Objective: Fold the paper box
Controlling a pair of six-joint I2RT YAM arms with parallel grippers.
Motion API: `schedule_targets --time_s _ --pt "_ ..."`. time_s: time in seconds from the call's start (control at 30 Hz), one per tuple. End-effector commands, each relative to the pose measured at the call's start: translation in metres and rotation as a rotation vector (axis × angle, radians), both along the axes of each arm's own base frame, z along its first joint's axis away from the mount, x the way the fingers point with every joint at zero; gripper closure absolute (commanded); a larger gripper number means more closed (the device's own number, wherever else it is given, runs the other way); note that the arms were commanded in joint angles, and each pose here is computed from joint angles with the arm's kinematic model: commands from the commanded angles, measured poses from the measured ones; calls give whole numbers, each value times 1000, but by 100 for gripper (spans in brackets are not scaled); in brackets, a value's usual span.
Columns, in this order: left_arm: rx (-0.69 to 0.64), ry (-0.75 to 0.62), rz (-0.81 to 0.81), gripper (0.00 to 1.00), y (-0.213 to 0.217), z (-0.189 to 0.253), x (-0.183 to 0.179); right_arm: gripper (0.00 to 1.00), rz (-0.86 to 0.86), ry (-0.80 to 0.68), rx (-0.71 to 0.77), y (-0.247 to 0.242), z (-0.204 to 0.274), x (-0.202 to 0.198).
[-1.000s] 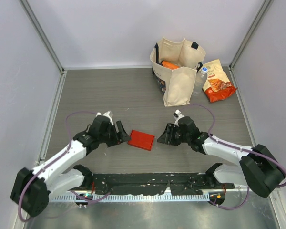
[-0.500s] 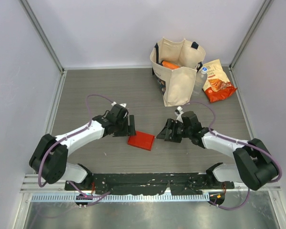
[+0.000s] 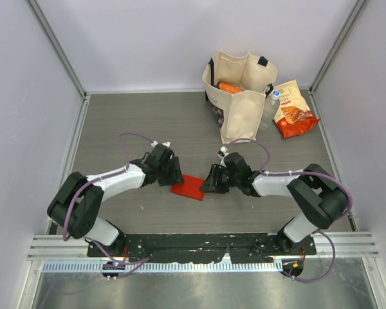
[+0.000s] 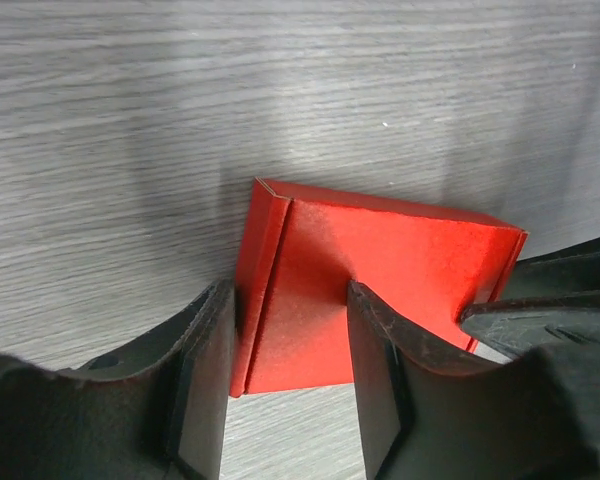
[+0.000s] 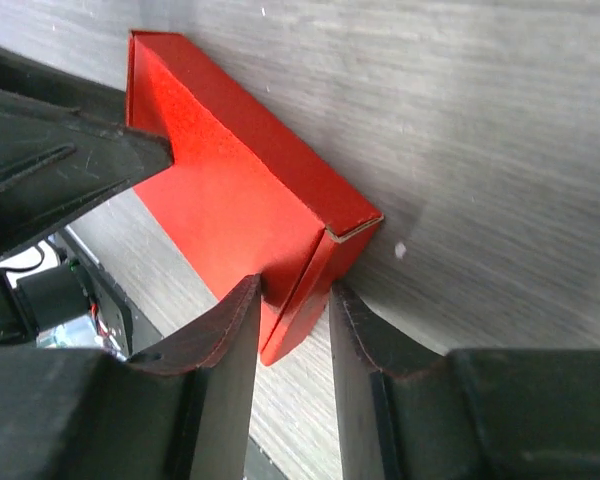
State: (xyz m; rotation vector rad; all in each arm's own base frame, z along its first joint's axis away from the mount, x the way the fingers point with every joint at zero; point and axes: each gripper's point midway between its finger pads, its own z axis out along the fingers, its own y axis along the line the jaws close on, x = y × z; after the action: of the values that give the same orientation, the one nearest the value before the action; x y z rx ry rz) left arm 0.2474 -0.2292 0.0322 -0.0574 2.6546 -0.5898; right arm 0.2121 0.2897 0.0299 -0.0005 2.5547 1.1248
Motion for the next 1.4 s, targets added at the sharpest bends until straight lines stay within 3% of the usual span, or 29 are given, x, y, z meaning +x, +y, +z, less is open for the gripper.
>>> schedule_targets --time_s 0.0,0.17,0.27,0.3,0.37,0.4,0.47,0.63,0.67,0.7,0.77,0.8,0.9,0.97,1.17,1.37 --pt "-49 -35 87 55 3 4 7 65 -74 -153 -13 24 24 48" --pt "-102 -49 231 53 21 10 44 65 -136 -285 -162 28 24 104" --pt "-130 -77 352 55 41 14 88 65 -155 -381 -292 34 18 148" --pt "-144 -45 404 56 53 6 103 65 -168 -434 -279 47 38 169" --pt "-211 -68 486 57 67 18 140 65 -151 -460 -344 51 23 188" --pt "-203 -41 519 57 74 6 148 65 -166 -507 -316 65 45 207" --pt "-245 -81 575 56 87 18 182 64 -140 -507 -348 76 25 222" --pt "-242 -79 623 52 116 6 251 62 -146 -571 -227 129 41 276" --pt "-208 -33 627 52 128 -2 252 62 -140 -547 -240 134 16 282" --pt "-213 -70 630 52 133 13 274 61 -163 -594 -187 149 41 300" --pt "-223 -50 642 52 149 -3 289 61 -153 -590 -179 163 18 312" --pt "-221 -56 642 52 154 -4 295 60 -172 -640 -127 178 44 328" --pt "-215 -93 654 52 179 1 326 59 -194 -670 -59 199 49 351" --pt "-218 -57 663 51 189 -17 332 59 -230 -713 8 208 61 363" --pt "-206 -103 640 51 207 -2 370 59 -333 -837 171 217 87 383" --pt "-307 -117 638 52 201 0 388 59 -479 -891 208 198 89 405"
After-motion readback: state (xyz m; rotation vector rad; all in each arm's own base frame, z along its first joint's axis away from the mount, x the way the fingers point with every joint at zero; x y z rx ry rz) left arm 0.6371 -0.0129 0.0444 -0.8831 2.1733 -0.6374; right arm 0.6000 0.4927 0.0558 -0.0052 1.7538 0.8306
